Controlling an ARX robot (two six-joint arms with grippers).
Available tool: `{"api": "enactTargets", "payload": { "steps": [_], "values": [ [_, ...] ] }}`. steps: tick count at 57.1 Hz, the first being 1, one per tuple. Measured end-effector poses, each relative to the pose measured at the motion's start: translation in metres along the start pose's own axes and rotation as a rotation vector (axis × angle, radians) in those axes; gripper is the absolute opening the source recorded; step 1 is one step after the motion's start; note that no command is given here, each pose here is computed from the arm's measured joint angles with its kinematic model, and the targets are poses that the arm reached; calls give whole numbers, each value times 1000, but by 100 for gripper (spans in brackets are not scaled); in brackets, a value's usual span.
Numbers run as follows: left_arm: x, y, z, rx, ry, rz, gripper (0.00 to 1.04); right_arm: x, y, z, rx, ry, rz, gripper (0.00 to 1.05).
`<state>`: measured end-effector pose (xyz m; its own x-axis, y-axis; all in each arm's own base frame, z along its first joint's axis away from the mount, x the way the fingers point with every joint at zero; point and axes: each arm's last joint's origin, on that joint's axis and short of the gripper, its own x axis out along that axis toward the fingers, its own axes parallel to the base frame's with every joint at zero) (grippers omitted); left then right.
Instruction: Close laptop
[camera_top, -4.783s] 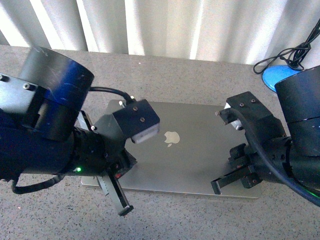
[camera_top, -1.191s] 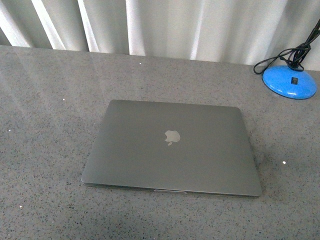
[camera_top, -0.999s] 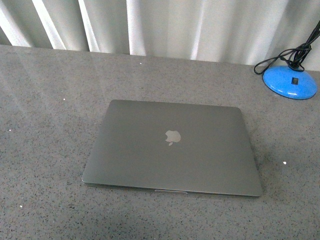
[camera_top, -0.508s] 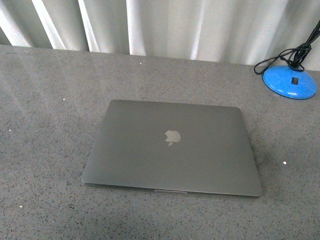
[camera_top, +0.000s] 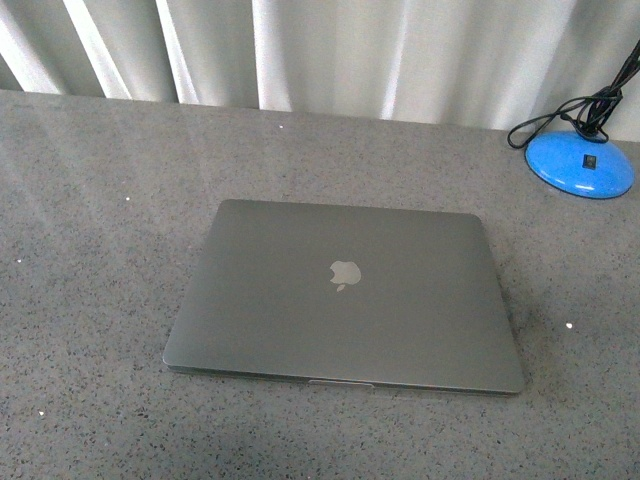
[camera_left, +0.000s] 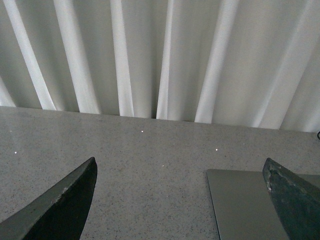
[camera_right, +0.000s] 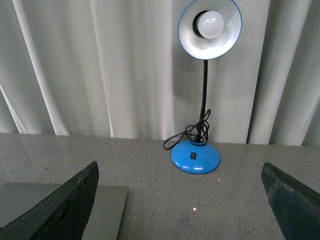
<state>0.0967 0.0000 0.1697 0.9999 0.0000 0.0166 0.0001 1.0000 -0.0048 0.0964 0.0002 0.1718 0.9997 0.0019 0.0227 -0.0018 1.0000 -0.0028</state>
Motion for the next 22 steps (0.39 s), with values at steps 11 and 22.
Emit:
{"api": "enactTargets", "payload": {
  "steps": [11, 22],
  "values": [
    [0, 0, 0, 0, 0, 0, 98, 0, 0, 0, 0, 0, 0, 95],
    [0, 0, 0, 0, 0, 0, 98, 0, 0, 0, 0, 0, 0, 95]
  ]
}}
